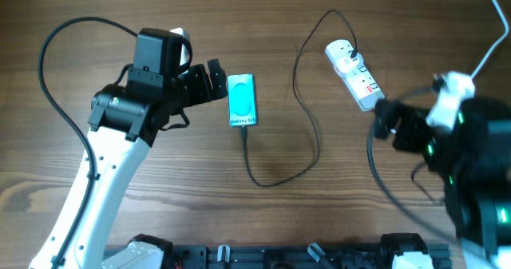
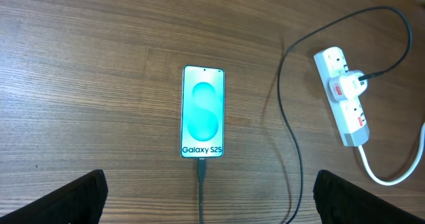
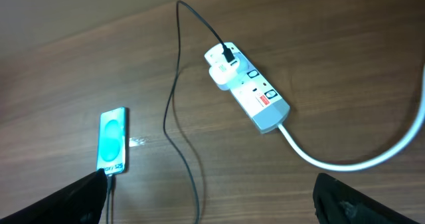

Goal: Plug charger to phone and switch on socket

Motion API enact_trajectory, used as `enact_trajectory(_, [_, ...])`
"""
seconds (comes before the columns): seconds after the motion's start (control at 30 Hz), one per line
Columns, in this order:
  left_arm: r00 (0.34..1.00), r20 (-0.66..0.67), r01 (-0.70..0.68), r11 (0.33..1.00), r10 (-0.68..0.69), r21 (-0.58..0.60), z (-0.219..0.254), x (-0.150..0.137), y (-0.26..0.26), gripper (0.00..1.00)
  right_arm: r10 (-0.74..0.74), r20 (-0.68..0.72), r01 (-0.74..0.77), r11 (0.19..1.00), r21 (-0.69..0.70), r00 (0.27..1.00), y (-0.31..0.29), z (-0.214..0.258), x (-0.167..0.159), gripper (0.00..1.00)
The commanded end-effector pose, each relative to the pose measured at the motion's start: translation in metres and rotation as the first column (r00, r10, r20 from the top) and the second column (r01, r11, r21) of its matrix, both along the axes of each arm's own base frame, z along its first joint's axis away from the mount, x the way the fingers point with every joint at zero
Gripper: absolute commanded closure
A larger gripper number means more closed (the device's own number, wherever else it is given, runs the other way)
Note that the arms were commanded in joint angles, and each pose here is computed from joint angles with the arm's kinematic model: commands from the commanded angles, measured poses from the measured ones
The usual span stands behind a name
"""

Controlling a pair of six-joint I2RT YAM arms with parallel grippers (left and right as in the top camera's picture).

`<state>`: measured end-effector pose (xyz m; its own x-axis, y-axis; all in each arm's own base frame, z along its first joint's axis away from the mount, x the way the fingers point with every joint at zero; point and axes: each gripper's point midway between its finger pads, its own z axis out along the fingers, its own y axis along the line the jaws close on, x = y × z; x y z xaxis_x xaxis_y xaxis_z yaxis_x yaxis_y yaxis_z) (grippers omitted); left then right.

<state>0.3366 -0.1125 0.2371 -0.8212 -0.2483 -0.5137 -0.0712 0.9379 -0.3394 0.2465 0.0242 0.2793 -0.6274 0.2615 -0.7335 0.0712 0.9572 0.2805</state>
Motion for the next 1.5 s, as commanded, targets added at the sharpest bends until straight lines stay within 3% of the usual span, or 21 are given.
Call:
enact_trajectory(0.0, [1.000, 0.004, -0.007, 1.000, 0.007, 0.015, -0.001, 0.002, 0.004, 0.00, 0.017, 0.026, -0.017, 1.000, -0.012, 1.000, 0.001, 0.002, -0.031, 0.00])
enact_trajectory(0.13, [1.000, 0.004, -0.007, 1.000, 0.007, 0.015, -0.001, 0.002, 0.004, 0.00, 0.018, 0.013, -0.018, 1.000, -0.013, 1.000, 0.000, -0.001, -0.044, 0.00])
enact_trajectory(0.7, [1.000, 0.004, -0.007, 1.000, 0.007, 0.015, -0.001, 0.002, 0.004, 0.00, 0.024, 0.009, -0.023, 0.999, -0.028, 1.000, 0.000, -0.006, -0.043, 0.00])
enact_trajectory(0.87, [1.000, 0.004, -0.008, 1.000, 0.008, 0.015, -0.001, 0.002, 0.004, 0.00, 0.082, 0.090, -0.075, 0.994, -0.077, 0.993, 0.003, -0.032, -0.033, 0.00])
enact_trajectory(0.93, [1.000, 0.004, -0.007, 1.000, 0.007, 0.015, -0.001, 0.002, 0.004, 0.00, 0.118, 0.192, -0.102, 0.991, -0.091, 0.974, 0.008, -0.044, -0.028, 0.00])
enact_trajectory(1.03, [1.000, 0.004, -0.007, 1.000, 0.007, 0.015, -0.001, 0.002, 0.004, 0.00, 0.189, 0.331, -0.153, 0.979, -0.131, 0.924, 0.017, -0.050, -0.022, 0.00])
enact_trajectory(1.2, [1.000, 0.004, -0.008, 1.000, 0.008, 0.015, -0.001, 0.002, 0.004, 0.00, 0.195, 0.525, -0.099, 0.974, -0.206, 0.828, 0.010, -0.054, -0.015, 0.00])
enact_trajectory(1.47, [1.000, 0.004, -0.008, 1.000, 0.008, 0.015, -0.001, 0.002, 0.004, 0.00, 0.263, 0.627, -0.099, 0.954, -0.284, 0.733, 0.016, -0.079, -0.012, 0.00])
